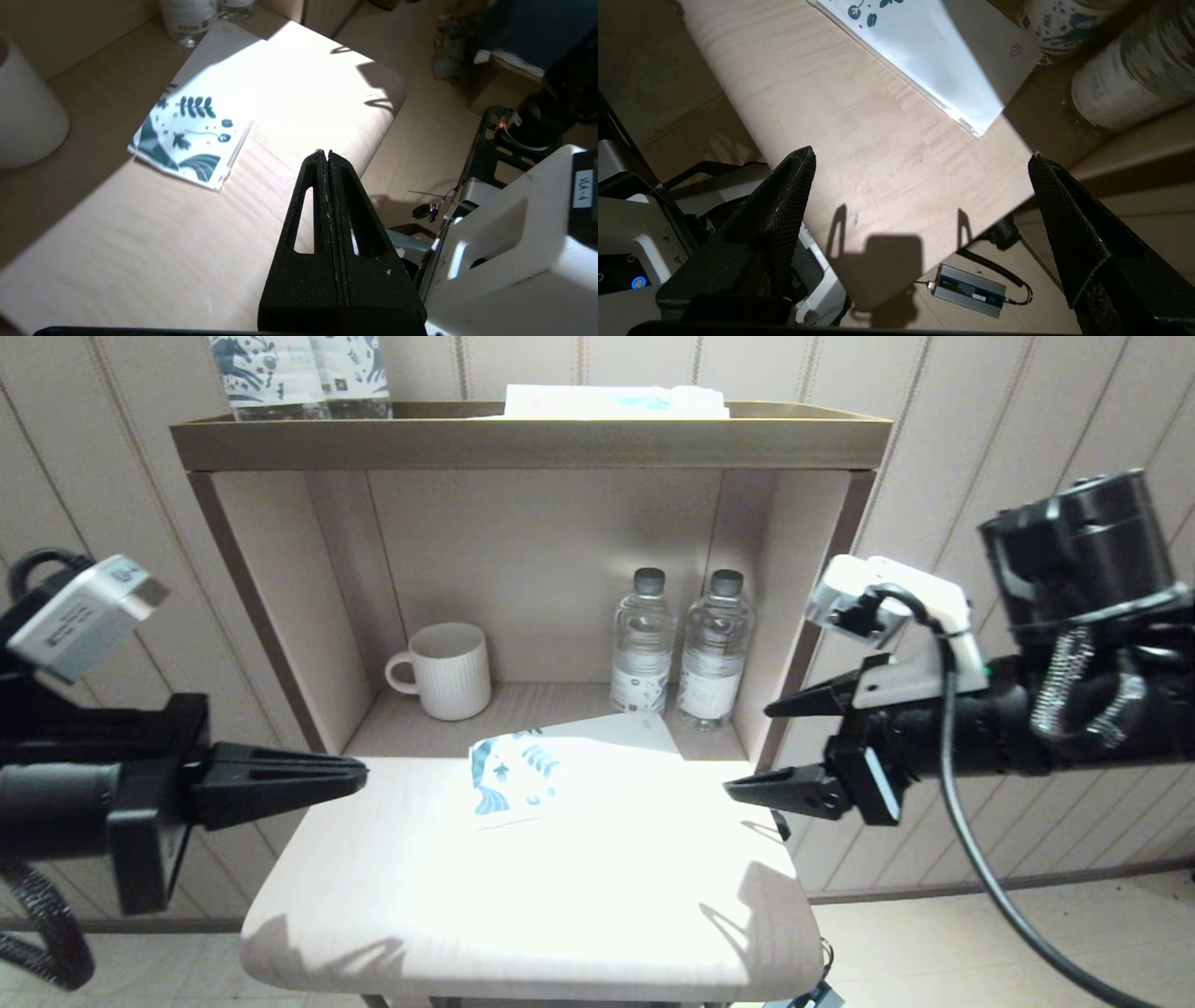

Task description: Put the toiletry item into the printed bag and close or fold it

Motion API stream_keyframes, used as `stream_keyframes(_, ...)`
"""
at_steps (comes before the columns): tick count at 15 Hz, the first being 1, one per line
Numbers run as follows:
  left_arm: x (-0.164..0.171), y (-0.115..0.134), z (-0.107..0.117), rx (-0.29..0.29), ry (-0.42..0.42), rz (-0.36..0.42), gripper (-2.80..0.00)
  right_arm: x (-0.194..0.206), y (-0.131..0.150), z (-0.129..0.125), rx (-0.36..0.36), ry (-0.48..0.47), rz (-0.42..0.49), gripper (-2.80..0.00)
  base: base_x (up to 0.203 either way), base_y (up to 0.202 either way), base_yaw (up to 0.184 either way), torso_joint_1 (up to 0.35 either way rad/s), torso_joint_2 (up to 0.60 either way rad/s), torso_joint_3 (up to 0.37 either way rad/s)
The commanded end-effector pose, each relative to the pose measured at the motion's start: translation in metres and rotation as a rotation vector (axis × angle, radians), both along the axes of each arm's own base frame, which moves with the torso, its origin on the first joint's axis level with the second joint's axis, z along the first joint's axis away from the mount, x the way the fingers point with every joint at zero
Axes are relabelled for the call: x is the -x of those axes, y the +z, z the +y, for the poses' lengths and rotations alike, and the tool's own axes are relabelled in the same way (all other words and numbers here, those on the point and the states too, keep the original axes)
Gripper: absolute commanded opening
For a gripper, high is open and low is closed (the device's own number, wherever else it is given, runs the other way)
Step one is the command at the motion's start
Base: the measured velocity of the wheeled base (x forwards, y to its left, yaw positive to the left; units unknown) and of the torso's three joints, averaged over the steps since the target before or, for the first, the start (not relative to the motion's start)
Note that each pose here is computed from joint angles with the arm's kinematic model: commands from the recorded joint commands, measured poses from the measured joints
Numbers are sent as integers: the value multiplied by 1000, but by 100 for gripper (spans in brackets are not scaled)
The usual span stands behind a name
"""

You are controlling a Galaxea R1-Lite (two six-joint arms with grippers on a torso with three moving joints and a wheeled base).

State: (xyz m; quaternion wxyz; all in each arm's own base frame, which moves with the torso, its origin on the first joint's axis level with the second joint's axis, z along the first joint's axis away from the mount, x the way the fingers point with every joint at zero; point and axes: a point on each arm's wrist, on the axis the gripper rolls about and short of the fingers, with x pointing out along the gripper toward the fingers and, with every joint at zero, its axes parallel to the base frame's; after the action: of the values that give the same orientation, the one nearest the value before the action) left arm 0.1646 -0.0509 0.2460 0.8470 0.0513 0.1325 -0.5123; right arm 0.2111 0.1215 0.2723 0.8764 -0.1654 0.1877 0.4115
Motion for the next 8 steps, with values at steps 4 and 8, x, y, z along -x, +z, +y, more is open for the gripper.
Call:
stream_keyframes(4, 134, 8, 34, 73, 337, -120, -280, 141, 21, -82, -146, -208, -187, 0, 0, 0, 0, 0, 0, 0)
stream_keyframes(8, 190, -44, 49, 43, 707, -37, -280, 210, -36, -121, -219, -580, -150, 0, 0, 0, 0, 0, 0, 0)
